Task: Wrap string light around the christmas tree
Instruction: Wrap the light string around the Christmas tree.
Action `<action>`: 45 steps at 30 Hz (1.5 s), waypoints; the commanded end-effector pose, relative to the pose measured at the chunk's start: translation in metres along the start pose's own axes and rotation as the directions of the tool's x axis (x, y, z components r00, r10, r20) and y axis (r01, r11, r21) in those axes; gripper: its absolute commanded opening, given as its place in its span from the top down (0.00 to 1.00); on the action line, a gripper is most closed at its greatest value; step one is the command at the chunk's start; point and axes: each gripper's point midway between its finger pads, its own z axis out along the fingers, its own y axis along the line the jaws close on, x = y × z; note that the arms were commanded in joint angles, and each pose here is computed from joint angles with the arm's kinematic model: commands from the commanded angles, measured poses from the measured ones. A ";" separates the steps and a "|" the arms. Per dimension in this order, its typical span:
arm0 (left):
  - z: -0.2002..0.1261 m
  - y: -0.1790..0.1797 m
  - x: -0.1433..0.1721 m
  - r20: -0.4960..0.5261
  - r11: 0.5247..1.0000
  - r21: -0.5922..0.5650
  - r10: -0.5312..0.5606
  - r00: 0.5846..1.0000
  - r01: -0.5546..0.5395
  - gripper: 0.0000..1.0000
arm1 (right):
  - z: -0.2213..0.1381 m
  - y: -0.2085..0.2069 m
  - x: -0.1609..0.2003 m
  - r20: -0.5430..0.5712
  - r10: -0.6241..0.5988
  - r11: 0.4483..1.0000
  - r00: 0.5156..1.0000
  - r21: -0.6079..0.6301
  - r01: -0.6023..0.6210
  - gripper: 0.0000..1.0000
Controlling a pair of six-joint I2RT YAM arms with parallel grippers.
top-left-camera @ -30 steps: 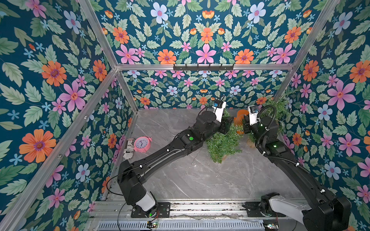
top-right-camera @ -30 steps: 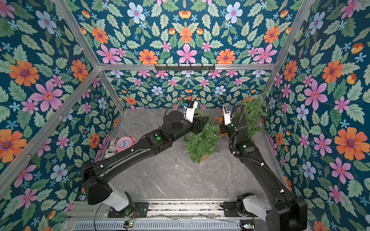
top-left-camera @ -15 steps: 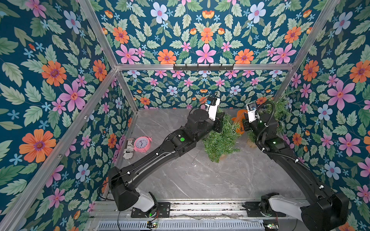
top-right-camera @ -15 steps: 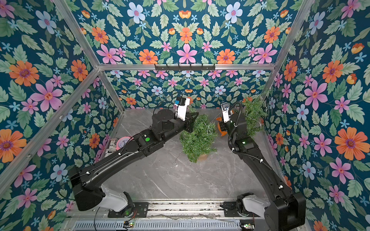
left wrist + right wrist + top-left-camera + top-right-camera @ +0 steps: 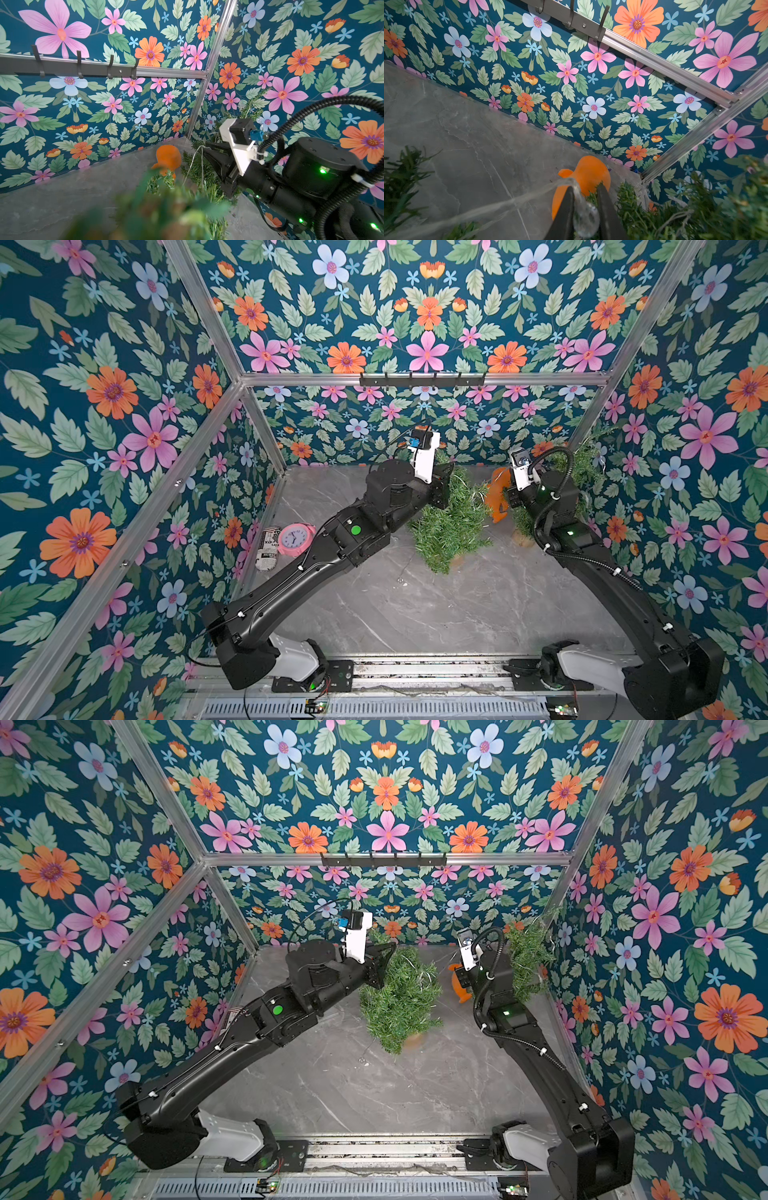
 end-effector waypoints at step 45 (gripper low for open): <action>-0.045 0.001 -0.099 0.089 0.940 -0.067 0.341 0.936 -0.335 1.00 | -0.096 0.145 0.055 0.156 0.273 0.778 0.949 -0.616 -0.122 0.09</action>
